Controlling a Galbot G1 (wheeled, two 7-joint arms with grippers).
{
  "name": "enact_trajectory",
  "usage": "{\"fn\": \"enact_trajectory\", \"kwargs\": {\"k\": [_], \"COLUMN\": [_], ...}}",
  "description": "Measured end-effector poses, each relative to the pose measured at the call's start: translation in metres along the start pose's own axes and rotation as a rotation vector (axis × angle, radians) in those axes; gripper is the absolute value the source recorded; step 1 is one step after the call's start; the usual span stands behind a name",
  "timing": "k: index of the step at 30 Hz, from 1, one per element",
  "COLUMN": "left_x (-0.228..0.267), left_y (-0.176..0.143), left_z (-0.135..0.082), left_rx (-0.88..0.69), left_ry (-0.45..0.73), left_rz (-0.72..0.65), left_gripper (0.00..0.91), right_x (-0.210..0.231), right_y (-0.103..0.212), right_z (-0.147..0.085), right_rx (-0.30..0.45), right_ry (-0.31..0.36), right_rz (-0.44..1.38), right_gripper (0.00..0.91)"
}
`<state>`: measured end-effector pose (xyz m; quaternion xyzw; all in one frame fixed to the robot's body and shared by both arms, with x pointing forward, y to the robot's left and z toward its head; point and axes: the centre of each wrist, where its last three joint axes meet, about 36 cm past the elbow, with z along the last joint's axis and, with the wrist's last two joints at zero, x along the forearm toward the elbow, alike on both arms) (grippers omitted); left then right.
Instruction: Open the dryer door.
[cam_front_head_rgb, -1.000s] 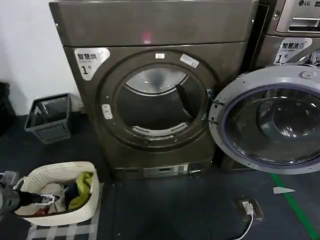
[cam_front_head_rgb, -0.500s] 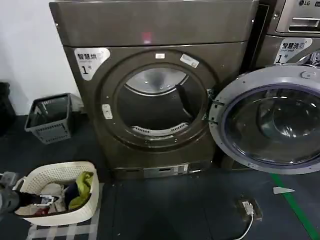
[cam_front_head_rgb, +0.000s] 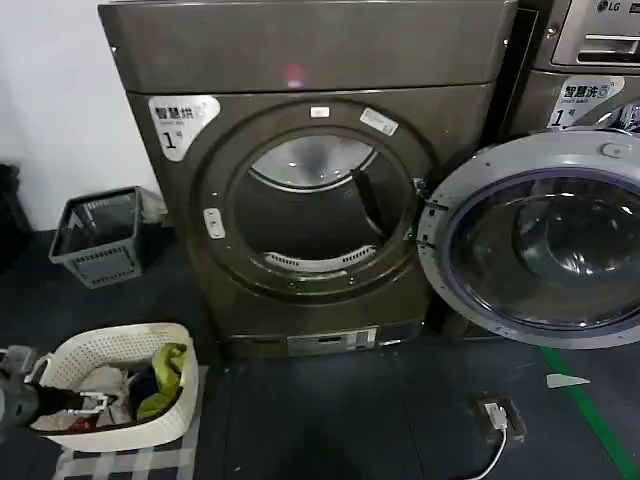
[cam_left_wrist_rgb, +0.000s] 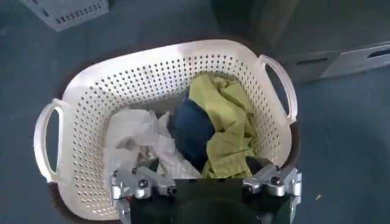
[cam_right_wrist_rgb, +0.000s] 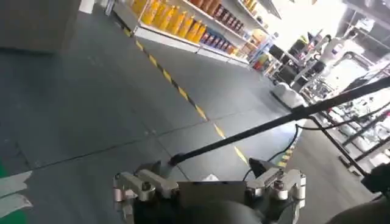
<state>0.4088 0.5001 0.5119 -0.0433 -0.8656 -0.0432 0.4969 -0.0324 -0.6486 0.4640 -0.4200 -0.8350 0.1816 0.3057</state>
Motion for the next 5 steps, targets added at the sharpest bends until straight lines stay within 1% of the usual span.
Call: {"fn": "enact_trajectory", "kwargs": {"k": [5], "left_x": [0.0001], "left_y": [0.0000], "left_z": [-0.0001], "left_rx": [-0.002], "left_ry": [0.000], "left_rz": [0.000], "left_gripper": [0.907], "right_x": [-0.0002], "right_y": [0.0006], "right_z": [0.0002], "right_rx": [0.001], "right_ry": [-0.003], "right_rz": [-0.008], "right_gripper": [0.907]}}
